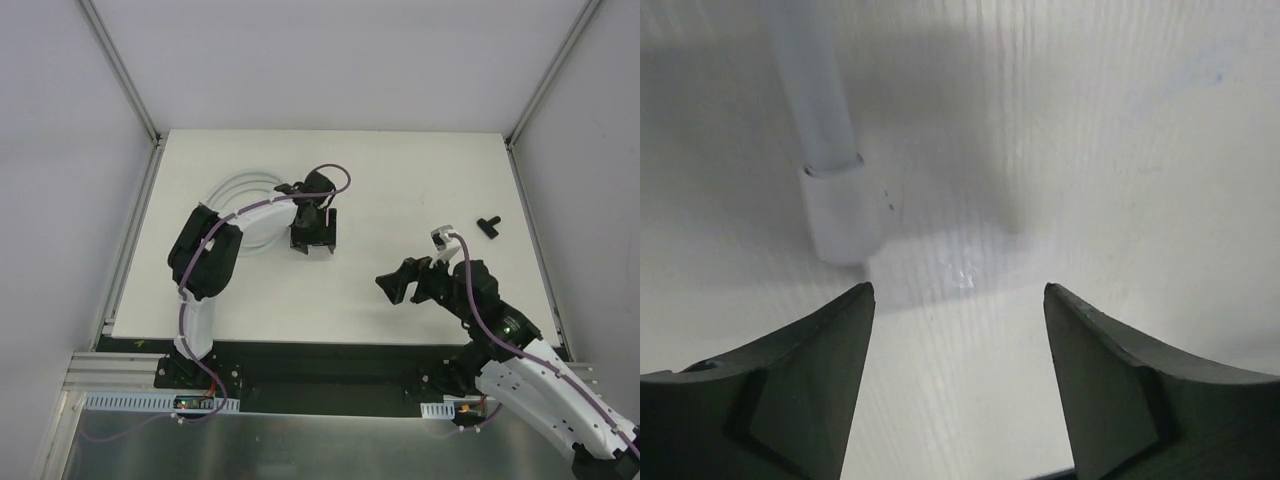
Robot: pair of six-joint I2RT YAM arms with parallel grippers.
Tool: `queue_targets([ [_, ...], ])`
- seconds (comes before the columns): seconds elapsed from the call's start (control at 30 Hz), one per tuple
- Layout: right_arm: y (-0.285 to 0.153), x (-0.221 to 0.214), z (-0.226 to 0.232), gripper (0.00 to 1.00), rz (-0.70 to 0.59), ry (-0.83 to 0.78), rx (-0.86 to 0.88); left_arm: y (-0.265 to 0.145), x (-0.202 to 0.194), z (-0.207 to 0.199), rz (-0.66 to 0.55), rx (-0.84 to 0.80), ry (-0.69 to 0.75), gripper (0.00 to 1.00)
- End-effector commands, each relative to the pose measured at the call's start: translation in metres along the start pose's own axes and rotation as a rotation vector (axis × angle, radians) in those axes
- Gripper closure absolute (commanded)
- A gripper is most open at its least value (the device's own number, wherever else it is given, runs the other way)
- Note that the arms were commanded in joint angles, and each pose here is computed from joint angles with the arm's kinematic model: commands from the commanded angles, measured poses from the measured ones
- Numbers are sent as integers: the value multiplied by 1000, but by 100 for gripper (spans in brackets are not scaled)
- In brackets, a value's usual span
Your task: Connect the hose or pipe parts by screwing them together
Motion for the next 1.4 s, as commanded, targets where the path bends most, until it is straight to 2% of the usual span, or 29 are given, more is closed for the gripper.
queue_targets([
  [0.0, 18, 26, 2, 4, -103, 29, -48, -45, 7, -9, -88, -101, 5, 29],
  [0.03, 28, 23, -3, 4, -71, 31, -96, -59, 9, -5, -115, -111, 1, 24],
  [0.1, 39, 35, -5, 5, -88, 44, -164, -74, 17, 13, -147, -118, -44, 22],
  [0.17, 61, 29, -11, 5, -36, 57, -228, -95, 18, 27, -191, -128, -70, 18],
  [0.27, 94, 31, 0, 7, 2, 54, -240, -118, 20, 67, -248, -105, -147, 1],
  [0.33, 115, 25, 2, 8, 37, 54, -298, -128, 15, 94, -273, -69, -200, 1],
  [0.4, 132, 39, 20, 9, -6, 73, -316, -130, 8, 113, -276, -23, -252, 1],
  [0.43, 148, 28, 15, 9, 24, 70, -358, -132, 0, 126, -278, -5, -295, 1],
  [0.5, 167, 37, 29, 10, -3, 81, -371, -133, -7, 135, -284, 20, -332, 1],
  [0.63, 213, 25, 29, 11, 24, 63, -458, -130, -33, 134, -259, -1, -388, 1],
  [0.7, 228, 28, 39, 13, 12, 70, -453, -132, -40, 133, -264, -12, -378, 1],
  [0.83, 260, 8, 36, 15, 53, 55, -486, -132, -57, 135, -260, -18, -338, 1],
  [1.13, 295, -15, 34, 22, 88, 69, -506, -141, -66, 132, -286, -72, -319, 1],
  [1.37, 304, -23, 24, 24, 100, 42, -550, -142, -69, 127, -284, -117, -283, 2],
])
Point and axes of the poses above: each gripper's point midway between its finger pads, its own y axis out along the fingers, its own z axis along the line the jaws close on, x = y × z, the point moved 4 cm from there along -y, back along the fingers, and after that the axes turned 9 degrees about y, right-handed, at the moved point
